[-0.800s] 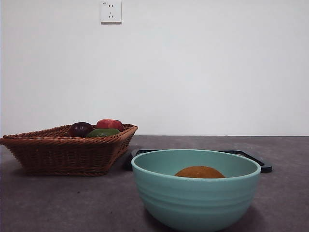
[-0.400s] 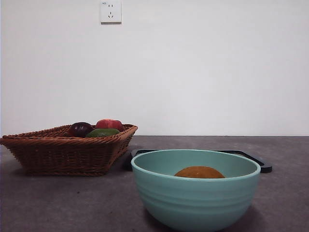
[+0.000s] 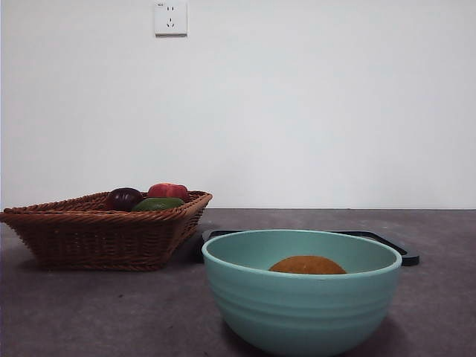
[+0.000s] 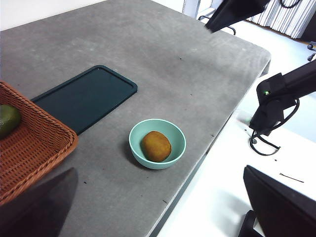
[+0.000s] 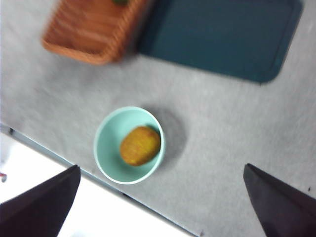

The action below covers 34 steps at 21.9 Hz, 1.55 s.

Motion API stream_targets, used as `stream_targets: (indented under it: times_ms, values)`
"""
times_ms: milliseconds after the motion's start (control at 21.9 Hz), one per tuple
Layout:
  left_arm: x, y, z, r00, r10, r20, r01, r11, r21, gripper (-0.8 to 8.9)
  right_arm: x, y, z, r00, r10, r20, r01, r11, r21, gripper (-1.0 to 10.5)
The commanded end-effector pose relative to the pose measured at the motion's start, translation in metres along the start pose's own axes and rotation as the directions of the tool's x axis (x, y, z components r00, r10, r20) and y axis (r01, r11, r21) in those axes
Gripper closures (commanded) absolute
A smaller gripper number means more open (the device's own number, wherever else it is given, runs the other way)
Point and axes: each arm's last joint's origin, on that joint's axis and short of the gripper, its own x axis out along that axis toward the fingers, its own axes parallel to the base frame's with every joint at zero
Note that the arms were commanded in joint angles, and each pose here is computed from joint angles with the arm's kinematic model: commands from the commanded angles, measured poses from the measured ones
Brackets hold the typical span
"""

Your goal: Pick up the wifruite, put it on the bowl, pick up the plate, put it on desk

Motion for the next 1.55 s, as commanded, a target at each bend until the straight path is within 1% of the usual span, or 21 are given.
stream_targets:
  times_ms: [46,137,319,501,593,684,821,957,1140,1276,1413,1550]
  values:
    - [-0.002,0.000,0.003,1.000,-0.009,0.015,0.008,1.000,0.016,2.51,0.016,0.002,0.013,0.998,0.002,-0.057,-0.003,1.000,-0.018,3.6]
    - [-0.002,0.000,0.003,1.000,-0.009,0.015,0.008,1.000,0.016,2.51,0.035,0.002,0.021,0.992,-0.014,-0.126,0.012,1.000,-0.018,3.6]
    - [-0.002,0.000,0.003,1.000,-0.009,0.015,0.008,1.000,0.016,2.51,0.074,0.004,0.032,0.963,-0.103,-0.249,0.092,0.994,-0.056,3.6]
    - [-0.002,0.000,0.003,1.000,-0.009,0.015,0.008,1.000,0.015,2.51,0.112,0.007,0.036,0.916,-0.183,-0.357,0.153,0.982,-0.112,3.6]
    - [-0.002,0.000,0.003,1.000,-0.009,0.015,0.008,1.000,0.015,2.51,0.130,0.006,0.037,0.889,-0.209,-0.407,0.168,0.976,-0.136,3.6]
    - [-0.002,0.000,0.003,1.000,-0.009,0.015,0.008,1.000,0.015,2.51,0.149,0.006,0.037,0.864,-0.222,-0.452,0.172,0.974,-0.150,3.6]
    - [-0.002,0.000,0.003,1.000,-0.009,0.015,0.008,1.000,0.015,2.51,0.173,0.004,0.037,0.836,-0.233,-0.497,0.170,0.971,-0.168,3.6]
    - [-0.002,0.000,0.003,1.000,-0.009,0.015,0.008,1.000,0.015,2.51,0.195,0.003,0.034,0.795,-0.245,-0.555,0.166,0.968,-0.189,3.6]
    - [-0.002,0.000,0.003,1.000,-0.009,0.015,0.008,1.000,0.015,2.51,0.217,-0.001,0.030,0.758,-0.254,-0.601,0.158,0.965,-0.208,3.8]
    - [-0.002,0.000,0.003,1.000,-0.009,0.015,0.008,1.000,0.015,2.51,0.227,-0.003,0.027,0.739,-0.243,-0.628,0.151,0.969,-0.197,3.8]
    - [-0.002,0.000,0.003,1.000,-0.009,0.015,0.008,1.000,0.015,2.51,0.234,-0.004,0.026,0.743,-0.232,-0.628,0.140,0.971,-0.193,3.9]
    - [-0.002,0.000,0.003,1.000,-0.009,0.015,0.008,1.000,0.015,2.51,0.241,-0.002,0.025,0.753,-0.192,-0.629,0.105,0.979,-0.173,4.9]
